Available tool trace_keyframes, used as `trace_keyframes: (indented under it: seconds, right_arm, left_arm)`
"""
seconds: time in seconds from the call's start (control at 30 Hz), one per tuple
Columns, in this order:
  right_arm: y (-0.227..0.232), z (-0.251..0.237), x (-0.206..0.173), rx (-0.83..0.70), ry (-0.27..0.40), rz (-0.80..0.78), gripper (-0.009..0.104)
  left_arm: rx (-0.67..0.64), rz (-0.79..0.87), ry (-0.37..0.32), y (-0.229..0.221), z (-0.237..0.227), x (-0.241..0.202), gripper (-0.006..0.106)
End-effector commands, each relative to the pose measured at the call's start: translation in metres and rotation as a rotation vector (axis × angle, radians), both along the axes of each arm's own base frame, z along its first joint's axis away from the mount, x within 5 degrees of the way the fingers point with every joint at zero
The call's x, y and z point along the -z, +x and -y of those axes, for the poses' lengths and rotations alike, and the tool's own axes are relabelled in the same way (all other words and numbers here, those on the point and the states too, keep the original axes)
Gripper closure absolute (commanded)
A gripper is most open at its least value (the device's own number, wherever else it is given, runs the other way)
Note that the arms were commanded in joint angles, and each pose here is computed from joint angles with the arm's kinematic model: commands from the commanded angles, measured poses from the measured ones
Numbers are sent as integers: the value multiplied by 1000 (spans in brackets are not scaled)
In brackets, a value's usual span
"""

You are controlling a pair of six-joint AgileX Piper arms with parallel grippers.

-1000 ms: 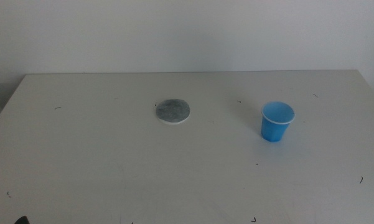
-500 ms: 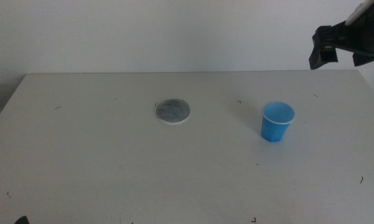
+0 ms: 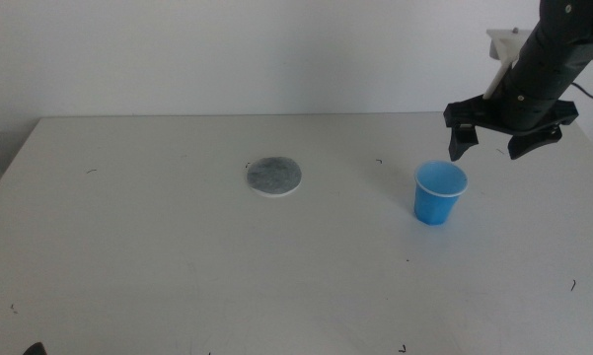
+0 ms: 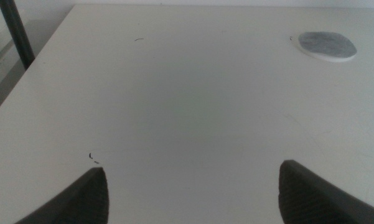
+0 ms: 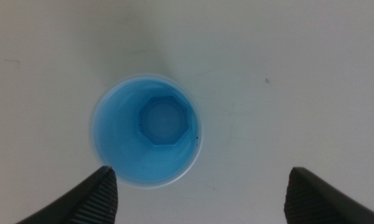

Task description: Place an empty cup on a cup mat.

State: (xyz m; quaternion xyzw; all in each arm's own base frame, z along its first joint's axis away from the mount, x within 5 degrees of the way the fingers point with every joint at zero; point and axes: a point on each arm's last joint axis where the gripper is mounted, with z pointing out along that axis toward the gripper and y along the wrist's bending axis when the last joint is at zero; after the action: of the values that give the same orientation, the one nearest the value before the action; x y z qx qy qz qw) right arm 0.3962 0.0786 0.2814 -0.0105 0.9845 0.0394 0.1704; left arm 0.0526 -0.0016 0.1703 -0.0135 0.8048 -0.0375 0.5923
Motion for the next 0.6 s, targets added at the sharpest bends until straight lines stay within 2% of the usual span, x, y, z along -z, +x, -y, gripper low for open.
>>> trace_keyframes:
  seconds: [0.0,0.3,0.57]
  right_arm:
    - [3,0,-14,3,5,61,2]
    - [24,-2,30,13,-1,0,15]
    - [34,-2,52,17,-4,-14,39]
  left_arm:
    - [0,84,-16,1,0,-9,-5]
    - [0,84,-16,1,0,-9,-5]
    - [0,84,-16,1,0,-9,-5]
